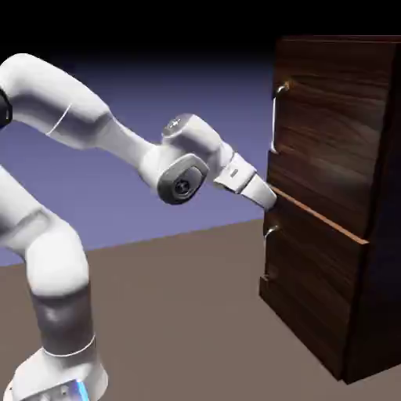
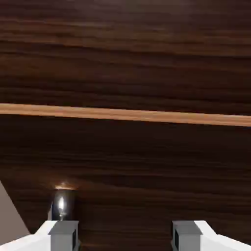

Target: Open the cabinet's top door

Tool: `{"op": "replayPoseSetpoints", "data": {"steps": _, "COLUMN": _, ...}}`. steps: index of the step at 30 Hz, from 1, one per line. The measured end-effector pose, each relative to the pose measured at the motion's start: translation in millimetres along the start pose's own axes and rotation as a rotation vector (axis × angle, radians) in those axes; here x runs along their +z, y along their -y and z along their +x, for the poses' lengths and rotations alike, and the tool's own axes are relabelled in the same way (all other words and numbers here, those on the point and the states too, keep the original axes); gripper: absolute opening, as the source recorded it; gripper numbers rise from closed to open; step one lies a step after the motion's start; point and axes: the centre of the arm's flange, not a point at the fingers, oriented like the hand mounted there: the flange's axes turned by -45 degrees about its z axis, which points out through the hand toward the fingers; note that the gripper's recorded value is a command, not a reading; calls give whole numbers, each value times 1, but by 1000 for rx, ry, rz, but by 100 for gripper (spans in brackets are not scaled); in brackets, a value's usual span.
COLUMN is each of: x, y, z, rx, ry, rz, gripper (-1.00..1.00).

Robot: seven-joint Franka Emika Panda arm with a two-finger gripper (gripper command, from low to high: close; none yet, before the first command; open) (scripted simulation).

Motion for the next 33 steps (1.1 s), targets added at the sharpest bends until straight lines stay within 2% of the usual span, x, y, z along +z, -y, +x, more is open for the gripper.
{"op": "replayPoseSetpoints", "data": {"steps": 16, "x": -70, "y": -21, "z": 44, "rx": 110, "ry": -213, "rz": -28, "gripper": 0}}
{"op": "replayPoseSetpoints", "data": {"steps": 33, "x": -109, "y": 8, "z": 59, "rx": 126, "ry": -460, "rz": -31, "gripper": 0}}
